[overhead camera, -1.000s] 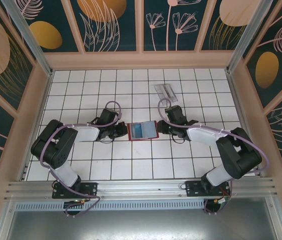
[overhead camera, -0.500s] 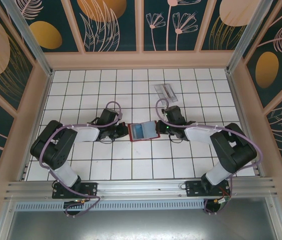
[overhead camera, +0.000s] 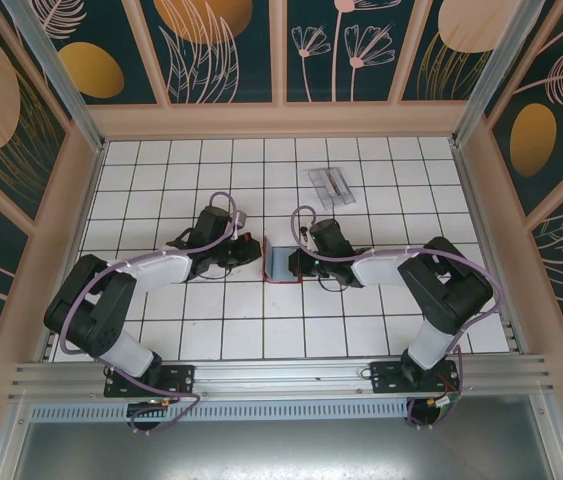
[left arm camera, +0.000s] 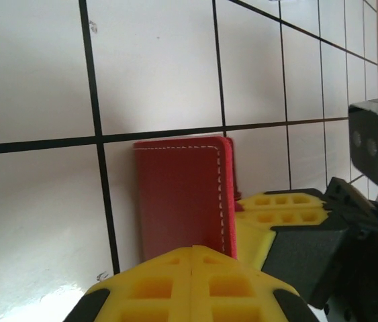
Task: Put the credit cards into the card holder
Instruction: Close the card holder at the center of the table.
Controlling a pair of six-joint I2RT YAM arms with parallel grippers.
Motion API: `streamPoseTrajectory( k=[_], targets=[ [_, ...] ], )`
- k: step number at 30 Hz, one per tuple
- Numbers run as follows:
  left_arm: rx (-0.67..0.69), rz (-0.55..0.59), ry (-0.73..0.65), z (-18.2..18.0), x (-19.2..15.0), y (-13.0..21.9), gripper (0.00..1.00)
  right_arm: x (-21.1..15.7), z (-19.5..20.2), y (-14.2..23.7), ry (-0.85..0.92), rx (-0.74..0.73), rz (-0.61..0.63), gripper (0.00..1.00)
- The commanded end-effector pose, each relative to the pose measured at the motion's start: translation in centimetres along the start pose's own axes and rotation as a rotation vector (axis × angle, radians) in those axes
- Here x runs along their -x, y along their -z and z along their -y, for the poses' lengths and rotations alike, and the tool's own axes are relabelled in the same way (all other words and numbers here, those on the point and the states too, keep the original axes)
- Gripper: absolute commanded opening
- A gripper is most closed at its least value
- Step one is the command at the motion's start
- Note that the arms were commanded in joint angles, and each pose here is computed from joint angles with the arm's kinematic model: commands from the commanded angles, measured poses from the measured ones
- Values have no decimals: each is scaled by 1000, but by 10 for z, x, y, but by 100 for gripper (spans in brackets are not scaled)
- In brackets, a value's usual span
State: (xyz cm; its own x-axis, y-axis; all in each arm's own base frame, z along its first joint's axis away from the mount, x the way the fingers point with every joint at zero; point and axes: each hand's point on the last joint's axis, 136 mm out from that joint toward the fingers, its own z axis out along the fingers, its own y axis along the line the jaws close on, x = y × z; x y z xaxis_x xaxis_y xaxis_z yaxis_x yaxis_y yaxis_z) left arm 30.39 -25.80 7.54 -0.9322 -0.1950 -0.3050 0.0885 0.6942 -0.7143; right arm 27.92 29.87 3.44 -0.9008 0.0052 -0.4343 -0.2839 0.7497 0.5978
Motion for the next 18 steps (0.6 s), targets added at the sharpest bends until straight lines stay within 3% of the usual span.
streamPoseTrajectory(
  k=[1, 12, 18],
  targets=[
    [-39, -24, 3, 11, -3, -2, 0, -1, -18, -6, -23, 106, -12, 0],
    [-21, -91, -9, 1, -19, -42, 3, 0, 9, 25, -129, 91, 82, 0],
    [42, -108, -9, -17, -28, -54, 3, -2, 16, 35, -159, 88, 109, 8]
  ],
)
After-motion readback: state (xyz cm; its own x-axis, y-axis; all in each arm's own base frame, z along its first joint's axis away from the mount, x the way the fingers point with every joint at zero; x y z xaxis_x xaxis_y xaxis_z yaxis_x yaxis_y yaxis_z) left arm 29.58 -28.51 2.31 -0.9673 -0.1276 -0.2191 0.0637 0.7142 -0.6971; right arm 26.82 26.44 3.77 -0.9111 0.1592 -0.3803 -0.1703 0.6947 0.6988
